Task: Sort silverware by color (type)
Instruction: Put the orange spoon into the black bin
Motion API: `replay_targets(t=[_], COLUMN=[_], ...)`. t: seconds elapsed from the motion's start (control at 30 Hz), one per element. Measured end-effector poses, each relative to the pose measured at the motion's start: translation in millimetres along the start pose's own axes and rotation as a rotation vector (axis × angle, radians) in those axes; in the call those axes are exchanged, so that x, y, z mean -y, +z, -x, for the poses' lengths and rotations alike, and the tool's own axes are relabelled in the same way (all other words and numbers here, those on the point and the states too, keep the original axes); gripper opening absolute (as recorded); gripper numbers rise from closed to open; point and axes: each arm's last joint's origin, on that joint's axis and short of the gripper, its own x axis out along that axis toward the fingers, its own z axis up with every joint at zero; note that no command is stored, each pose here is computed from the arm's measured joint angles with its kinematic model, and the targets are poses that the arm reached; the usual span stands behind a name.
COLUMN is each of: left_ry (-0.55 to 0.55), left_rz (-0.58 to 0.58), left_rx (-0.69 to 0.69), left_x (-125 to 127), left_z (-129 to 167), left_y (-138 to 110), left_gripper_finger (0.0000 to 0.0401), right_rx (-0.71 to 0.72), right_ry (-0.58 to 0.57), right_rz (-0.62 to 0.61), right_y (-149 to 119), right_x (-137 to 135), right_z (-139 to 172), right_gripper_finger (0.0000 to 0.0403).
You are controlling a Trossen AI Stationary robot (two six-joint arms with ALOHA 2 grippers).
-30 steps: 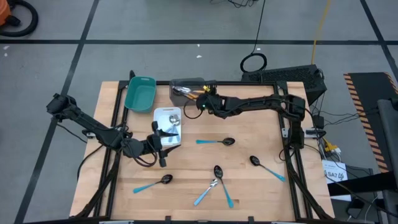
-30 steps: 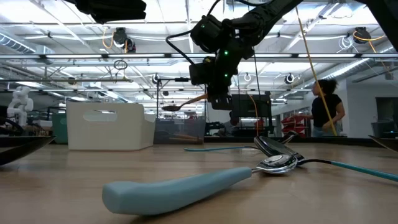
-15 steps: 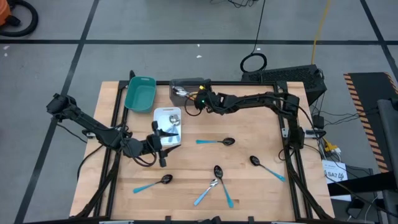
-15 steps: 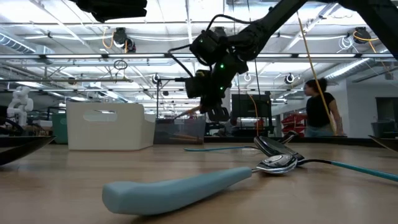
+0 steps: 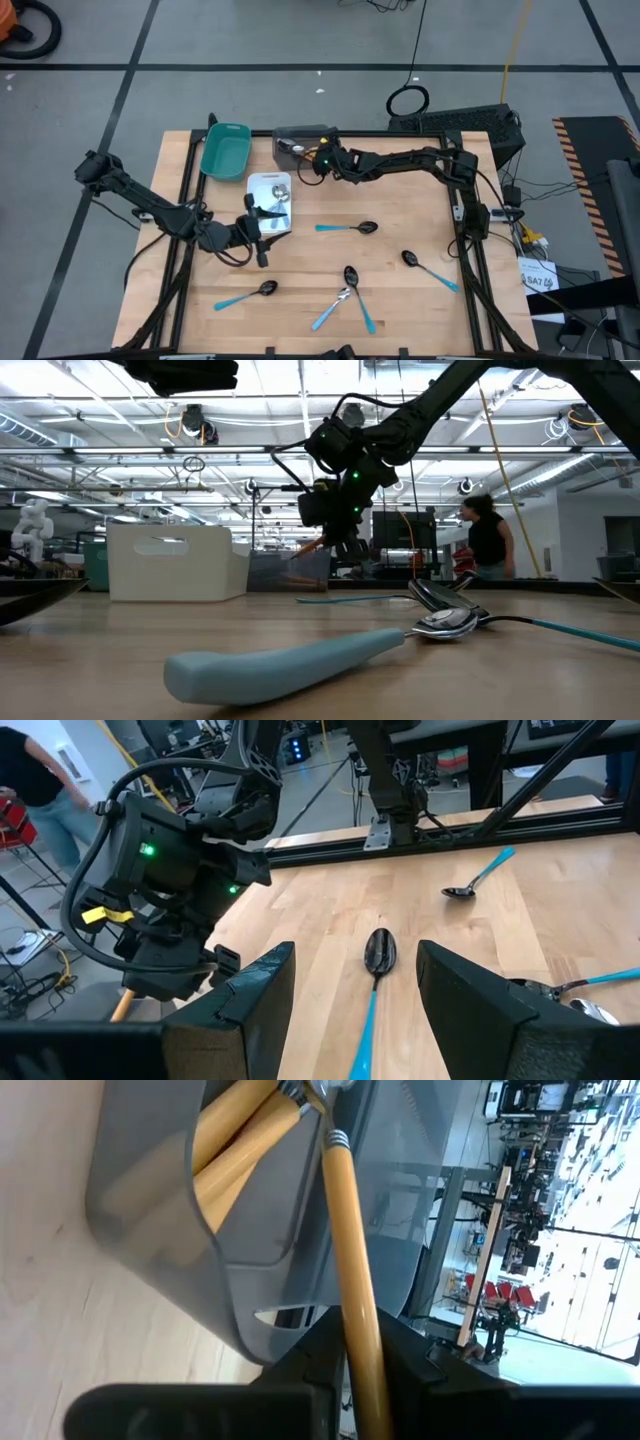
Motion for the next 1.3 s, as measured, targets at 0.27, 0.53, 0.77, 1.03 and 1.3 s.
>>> replay_targets(t=[0.27, 0.53, 0.77, 1.03, 1.3], left_ry=[0.000, 0.000, -0.001, -0.001, -0.001], left_rz=[0.005, 0.009, 0.010, 0.015, 0.018], left_rx=[0.000, -0.001, -0.001, -0.001, -0.001], left_x=[0, 0, 0, 0, 0], left_z=[0, 0, 0, 0, 0], left_y=[0, 0, 0, 0, 0], left_gripper_finger=[0.0209, 0.0209, 0.0209, 0.0209, 0.0209], right_rx=[0.000, -0.002, 0.002, 0.030, 0.055], right_ry=[0.000, -0.008, -0.023, -0.041, 0.078], right_rz=[0.000, -0.020, -0.026, 0.000, -0.032], right_y=[0, 0, 2, 7, 10], right_x=[0, 1, 2, 16, 33], right_z=[0, 0, 3, 6, 12], right_gripper_finger=[0.0041, 0.0093, 0.0139, 0.0190, 0.0243])
